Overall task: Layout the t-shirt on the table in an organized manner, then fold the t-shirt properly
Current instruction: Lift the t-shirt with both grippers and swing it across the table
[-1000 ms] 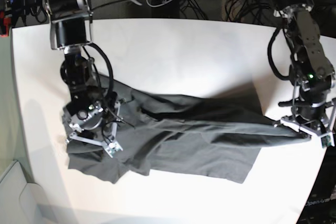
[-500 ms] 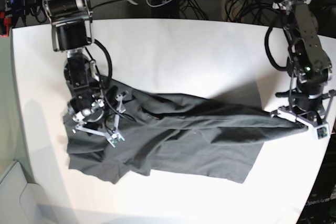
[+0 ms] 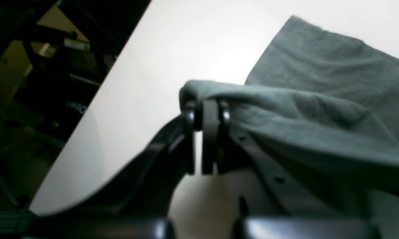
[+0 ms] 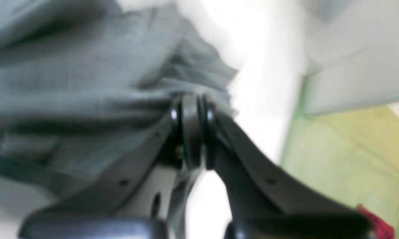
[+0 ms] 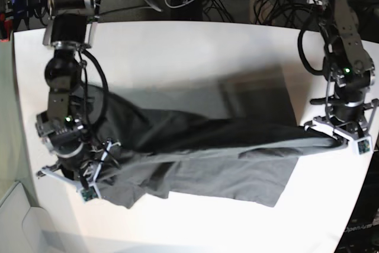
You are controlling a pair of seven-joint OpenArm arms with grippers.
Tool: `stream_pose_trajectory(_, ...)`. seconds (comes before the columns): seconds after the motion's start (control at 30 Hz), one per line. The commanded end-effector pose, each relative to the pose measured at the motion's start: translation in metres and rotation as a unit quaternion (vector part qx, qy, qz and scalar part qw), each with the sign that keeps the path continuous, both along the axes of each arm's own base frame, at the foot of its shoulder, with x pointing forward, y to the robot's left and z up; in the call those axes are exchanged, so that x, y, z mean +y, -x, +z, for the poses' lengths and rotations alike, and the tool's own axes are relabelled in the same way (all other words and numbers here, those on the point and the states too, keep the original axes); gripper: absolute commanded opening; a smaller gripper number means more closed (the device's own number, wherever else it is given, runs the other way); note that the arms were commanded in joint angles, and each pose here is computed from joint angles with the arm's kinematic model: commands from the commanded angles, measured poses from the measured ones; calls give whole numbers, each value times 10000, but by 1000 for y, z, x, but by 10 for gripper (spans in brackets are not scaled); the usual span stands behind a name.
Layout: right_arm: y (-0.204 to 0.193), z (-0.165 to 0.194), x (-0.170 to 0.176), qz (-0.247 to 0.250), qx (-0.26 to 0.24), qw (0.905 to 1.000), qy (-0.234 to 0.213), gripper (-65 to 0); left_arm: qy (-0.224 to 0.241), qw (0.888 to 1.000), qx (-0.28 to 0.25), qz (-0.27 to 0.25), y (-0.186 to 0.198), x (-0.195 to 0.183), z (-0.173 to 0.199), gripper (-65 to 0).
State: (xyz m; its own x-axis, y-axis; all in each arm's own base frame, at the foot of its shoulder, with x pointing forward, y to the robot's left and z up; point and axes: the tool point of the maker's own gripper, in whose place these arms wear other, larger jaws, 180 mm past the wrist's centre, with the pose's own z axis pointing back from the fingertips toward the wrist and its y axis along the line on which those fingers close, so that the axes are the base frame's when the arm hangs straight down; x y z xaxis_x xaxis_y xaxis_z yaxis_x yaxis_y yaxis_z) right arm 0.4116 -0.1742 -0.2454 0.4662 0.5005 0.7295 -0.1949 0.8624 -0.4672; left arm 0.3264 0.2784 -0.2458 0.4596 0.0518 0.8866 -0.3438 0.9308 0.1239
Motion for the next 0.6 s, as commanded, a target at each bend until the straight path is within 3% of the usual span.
stream_pose_trajectory(0.0,2,28,-3,-21,-435,9990,52,-650,-86,9999,-128,26,1,2,8,-649)
stream_pose_trajectory(0.1,27,56,4,69,-899,9958,124,-650,73,9999,-28,123,10,0,-4,-649)
stream_pose_trajectory(0.3,53,23,-21,-311,-511,9982,52,-650,-28,9974,-382,607,39,25,-11,-649)
stream_pose_trajectory(0.43,63,15,-30,-566,-689,9956,-299,-650,-184,9974,-319,615,53,30,-19,-649)
stream_pose_trajectory(0.57,75,7,-30,-503,-847,9943,-410,-650,-216,9977,-212,612,62,30,-26,-649)
